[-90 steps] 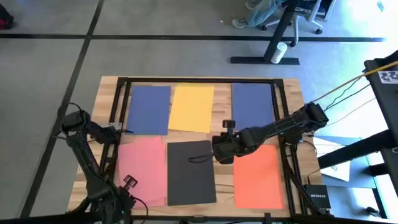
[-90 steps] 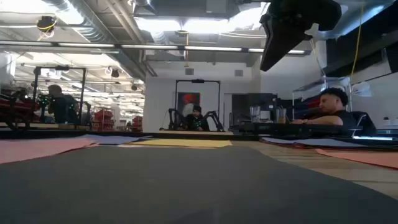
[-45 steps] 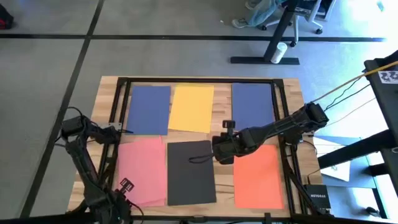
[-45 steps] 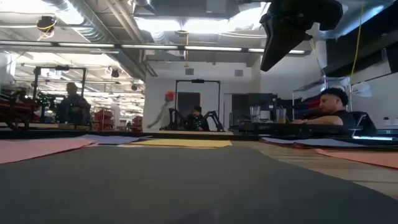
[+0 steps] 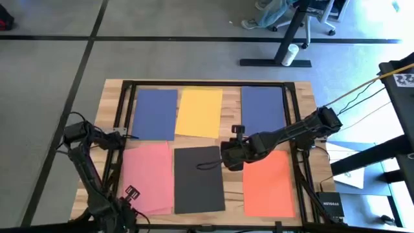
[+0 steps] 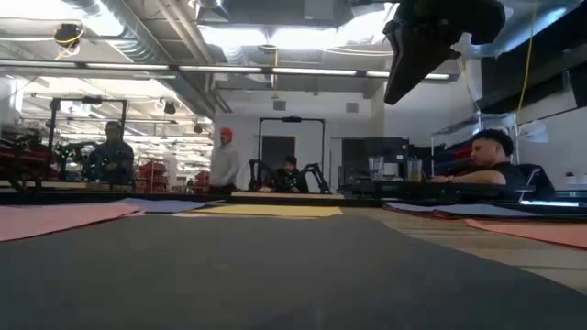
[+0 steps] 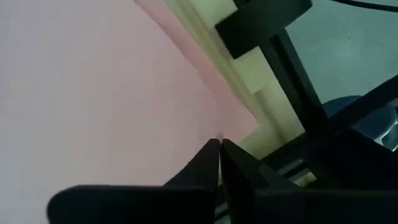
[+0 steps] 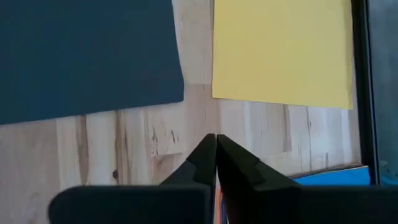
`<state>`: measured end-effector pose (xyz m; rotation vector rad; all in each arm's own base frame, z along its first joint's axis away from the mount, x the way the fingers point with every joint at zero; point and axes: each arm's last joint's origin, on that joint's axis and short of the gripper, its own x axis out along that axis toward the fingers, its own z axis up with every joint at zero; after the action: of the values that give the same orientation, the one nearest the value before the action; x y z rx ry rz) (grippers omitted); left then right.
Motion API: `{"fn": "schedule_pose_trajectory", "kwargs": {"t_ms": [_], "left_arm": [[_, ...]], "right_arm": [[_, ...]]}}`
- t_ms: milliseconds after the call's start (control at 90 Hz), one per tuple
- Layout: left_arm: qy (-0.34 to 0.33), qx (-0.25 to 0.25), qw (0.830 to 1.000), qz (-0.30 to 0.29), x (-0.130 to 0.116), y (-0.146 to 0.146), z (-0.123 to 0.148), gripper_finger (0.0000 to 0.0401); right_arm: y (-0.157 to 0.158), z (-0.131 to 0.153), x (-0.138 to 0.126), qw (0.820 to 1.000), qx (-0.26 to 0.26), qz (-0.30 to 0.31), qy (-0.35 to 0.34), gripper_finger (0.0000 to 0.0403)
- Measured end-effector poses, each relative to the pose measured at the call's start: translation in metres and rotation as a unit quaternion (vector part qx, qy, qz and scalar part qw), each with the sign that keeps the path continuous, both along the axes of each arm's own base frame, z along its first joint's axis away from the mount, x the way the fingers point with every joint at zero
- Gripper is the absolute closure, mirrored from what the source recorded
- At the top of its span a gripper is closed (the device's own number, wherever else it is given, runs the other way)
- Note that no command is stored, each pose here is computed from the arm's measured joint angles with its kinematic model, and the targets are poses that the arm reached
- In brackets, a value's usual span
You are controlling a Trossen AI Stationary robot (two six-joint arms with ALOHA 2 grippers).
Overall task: Organize paper
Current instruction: Stack the pink paper on top of the other pink paper
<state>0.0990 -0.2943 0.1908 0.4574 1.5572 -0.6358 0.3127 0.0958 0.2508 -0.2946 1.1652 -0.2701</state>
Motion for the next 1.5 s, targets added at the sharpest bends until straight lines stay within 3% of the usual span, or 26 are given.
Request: {"fn": "schedule_pose_trajectory", "kwargs": {"t_ms": [389, 789, 933, 1244, 1500], "left_arm": [[0.008, 0.022, 0.999, 0.037, -0.003, 0.003, -0.001, 0.0401], [-0.105, 0.029, 0.993, 0.044, 0.054, 0.022, -0.002, 0.0401], [-0.111, 0.029, 0.993, -0.001, 0.067, 0.028, -0.001, 0.0401], [-0.042, 0.035, 0.993, -0.109, 0.038, 0.023, -0.002, 0.0401], [-0.045, 0.033, 0.996, -0.075, 0.036, 0.020, -0.002, 0.0401]], "right_arm": [[0.000, 0.000, 0.000, 1.000, 0.000, 0.000, -0.001, 0.0402], [0.001, 0.000, 0.001, 1.000, 0.013, 0.004, 0.000, 0.0402], [0.001, 0.000, 0.000, 1.000, 0.013, 0.005, 0.000, 0.0402], [0.001, 0.000, 0.001, 1.000, 0.014, 0.005, 0.000, 0.0402], [0.002, 0.000, 0.002, 1.000, 0.016, 0.005, -0.008, 0.0402]]}}
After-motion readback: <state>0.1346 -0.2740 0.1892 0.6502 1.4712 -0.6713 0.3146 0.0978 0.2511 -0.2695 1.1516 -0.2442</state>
